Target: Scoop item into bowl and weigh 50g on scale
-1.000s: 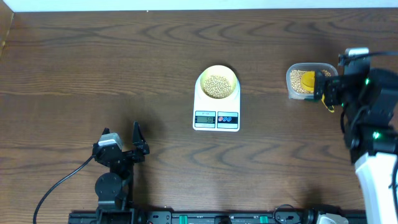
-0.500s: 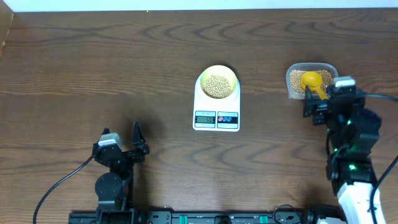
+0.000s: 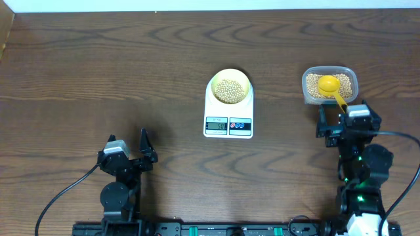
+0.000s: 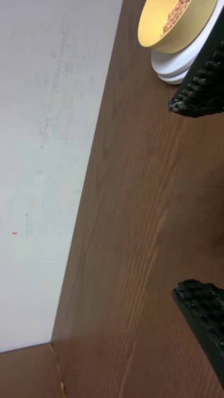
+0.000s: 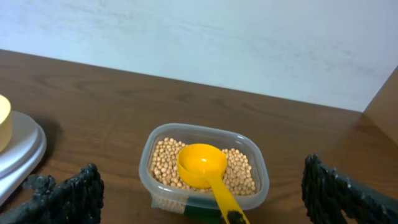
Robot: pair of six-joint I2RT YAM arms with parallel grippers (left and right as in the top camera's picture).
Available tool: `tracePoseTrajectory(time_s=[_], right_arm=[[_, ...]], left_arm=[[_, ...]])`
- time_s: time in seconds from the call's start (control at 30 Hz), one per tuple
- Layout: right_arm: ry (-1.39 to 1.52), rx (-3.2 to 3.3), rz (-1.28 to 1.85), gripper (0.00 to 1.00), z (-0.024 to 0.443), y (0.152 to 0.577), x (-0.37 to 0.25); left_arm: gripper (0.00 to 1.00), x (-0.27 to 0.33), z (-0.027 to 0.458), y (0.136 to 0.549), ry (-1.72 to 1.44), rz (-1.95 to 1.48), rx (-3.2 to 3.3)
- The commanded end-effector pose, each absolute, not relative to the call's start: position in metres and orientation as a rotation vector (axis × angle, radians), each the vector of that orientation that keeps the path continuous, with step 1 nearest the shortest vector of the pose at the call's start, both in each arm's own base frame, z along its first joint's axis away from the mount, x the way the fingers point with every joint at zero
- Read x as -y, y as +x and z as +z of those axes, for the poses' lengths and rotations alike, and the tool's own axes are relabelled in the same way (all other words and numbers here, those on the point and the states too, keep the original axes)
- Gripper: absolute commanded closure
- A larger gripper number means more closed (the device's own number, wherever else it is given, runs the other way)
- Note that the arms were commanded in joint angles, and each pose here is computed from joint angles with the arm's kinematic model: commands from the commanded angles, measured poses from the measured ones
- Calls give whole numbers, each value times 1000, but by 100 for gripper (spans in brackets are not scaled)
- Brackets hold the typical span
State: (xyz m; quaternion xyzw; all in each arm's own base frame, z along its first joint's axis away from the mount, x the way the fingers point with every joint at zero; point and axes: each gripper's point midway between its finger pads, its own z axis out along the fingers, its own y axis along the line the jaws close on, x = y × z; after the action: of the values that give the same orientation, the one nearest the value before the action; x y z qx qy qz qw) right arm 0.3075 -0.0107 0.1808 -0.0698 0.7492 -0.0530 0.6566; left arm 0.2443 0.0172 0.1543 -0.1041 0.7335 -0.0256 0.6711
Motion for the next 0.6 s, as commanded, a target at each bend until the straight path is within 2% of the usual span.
tracePoseTrajectory(time_s=[0.0, 0.57], right_arm=[[-155, -1661, -106, 1, 178, 299, 6], [-114, -1571, -159, 1, 177, 271, 8]], left_arm=[[14, -22, 137, 243, -241, -19, -1705], [14, -22, 137, 243, -241, -19, -1705]])
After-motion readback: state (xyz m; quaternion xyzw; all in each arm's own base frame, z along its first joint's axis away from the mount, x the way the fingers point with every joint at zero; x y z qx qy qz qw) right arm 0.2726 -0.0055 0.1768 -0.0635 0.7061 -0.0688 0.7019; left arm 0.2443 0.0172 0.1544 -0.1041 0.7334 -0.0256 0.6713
